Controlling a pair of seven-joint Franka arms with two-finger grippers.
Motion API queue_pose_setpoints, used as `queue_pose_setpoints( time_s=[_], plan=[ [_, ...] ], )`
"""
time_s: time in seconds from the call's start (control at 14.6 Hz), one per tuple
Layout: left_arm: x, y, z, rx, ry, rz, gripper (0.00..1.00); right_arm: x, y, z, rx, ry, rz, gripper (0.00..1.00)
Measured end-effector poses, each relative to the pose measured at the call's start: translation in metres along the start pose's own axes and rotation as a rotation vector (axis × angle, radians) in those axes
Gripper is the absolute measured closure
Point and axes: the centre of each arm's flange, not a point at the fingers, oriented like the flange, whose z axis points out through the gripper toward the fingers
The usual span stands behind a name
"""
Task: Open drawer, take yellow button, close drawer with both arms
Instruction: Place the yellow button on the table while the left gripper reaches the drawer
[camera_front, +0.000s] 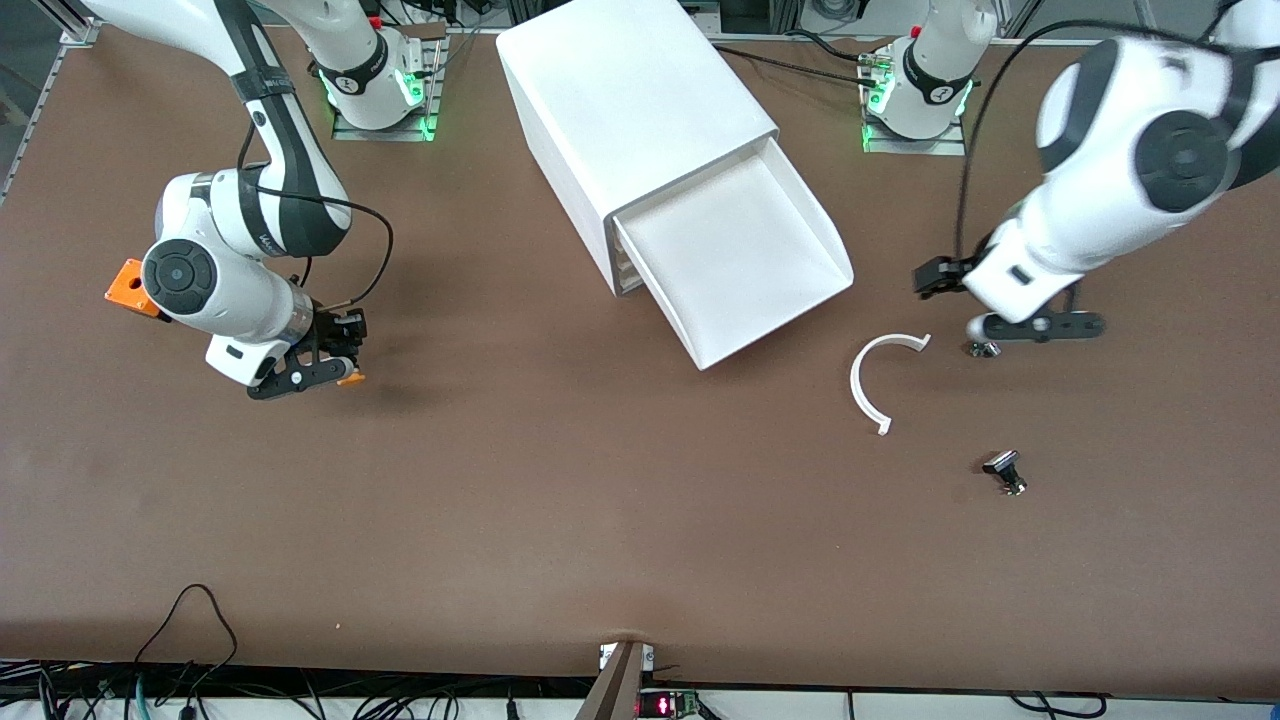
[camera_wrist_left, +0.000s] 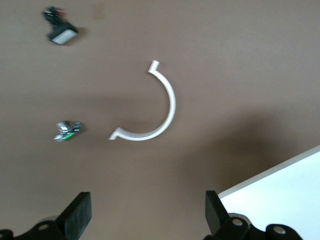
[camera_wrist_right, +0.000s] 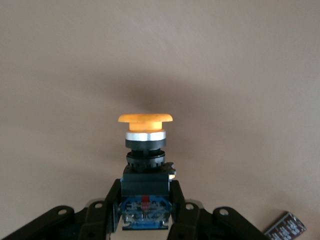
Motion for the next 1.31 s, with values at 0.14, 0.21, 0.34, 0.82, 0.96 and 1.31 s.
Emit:
queue_pose_setpoints(
  time_s=[0.14,0.21,0.34,0.82,0.96,1.31],
  plan=[
    [0.001,0.023,0.022,-0.013,0.014,-0.062,0.00,-0.013,0.027,0.028,-0.008,0.021,-0.009,0.59],
    [0.004,0.030,0.031,-0.025,0.024,-0.093,0.00,-0.021,0.043,0.044,-0.009,0.041,-0.027,0.59],
    [0.012,0.042,0.046,-0.060,0.043,-0.149,0.00,-0.038,0.071,0.072,-0.011,0.068,-0.074,0.59],
    [-0.004,0.087,0.094,-0.102,0.044,-0.215,0.00,-0.051,0.105,0.083,-0.017,0.094,-0.181,0.35],
    [-0.011,0.097,0.095,-0.148,0.005,-0.268,0.00,-0.049,0.103,0.074,-0.022,0.110,-0.188,0.17],
    [-0.028,0.109,0.103,-0.187,-0.058,-0.343,0.00,-0.026,0.081,0.029,-0.043,0.189,-0.236,0.00]
  ],
)
